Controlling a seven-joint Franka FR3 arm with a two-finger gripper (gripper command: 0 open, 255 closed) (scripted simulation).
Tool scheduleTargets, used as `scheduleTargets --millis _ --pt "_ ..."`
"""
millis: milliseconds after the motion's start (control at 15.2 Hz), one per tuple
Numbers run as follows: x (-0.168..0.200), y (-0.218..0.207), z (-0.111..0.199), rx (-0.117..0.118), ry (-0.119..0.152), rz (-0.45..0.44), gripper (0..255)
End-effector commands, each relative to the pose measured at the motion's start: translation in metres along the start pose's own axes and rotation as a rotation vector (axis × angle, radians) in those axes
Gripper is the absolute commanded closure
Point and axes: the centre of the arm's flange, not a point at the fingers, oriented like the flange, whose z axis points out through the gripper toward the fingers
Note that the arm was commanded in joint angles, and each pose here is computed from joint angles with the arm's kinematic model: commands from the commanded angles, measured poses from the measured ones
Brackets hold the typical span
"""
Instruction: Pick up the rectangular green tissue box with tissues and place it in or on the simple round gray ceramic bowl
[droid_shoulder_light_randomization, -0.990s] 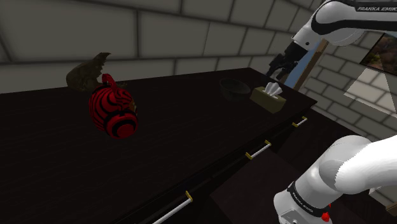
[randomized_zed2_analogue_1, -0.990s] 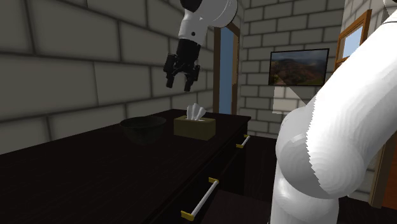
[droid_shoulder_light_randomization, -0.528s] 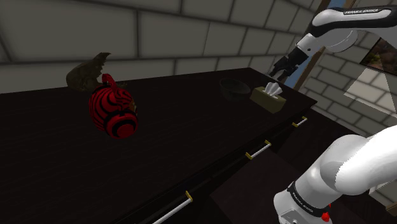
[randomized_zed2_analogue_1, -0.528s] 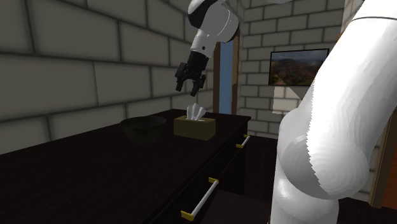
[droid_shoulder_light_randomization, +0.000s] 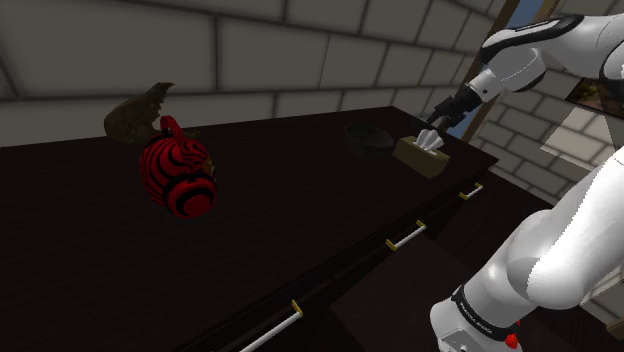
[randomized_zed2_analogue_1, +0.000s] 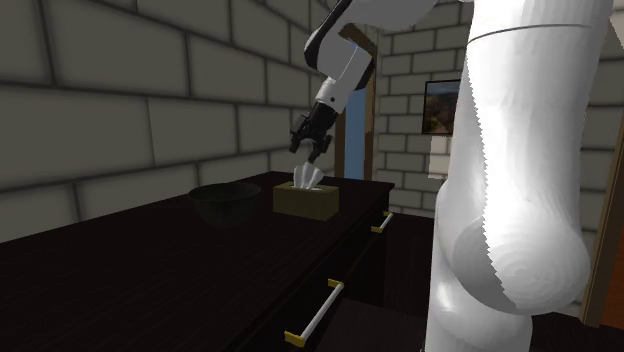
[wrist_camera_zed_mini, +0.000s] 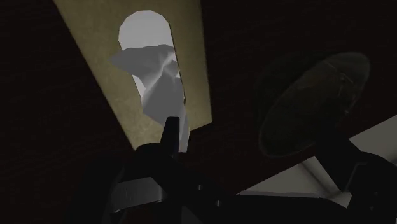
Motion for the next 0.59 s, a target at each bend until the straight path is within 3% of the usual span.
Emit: scheduleTargets --millis 0,132,528 --pt "0.012 0.028 0.005 0.03 0.02 0.004 0" --pt "0.02 0.057 0.01 0.06 0.033 0.014 0" --pt "0.021 0.055 0.041 0.06 0.033 0.014 0"
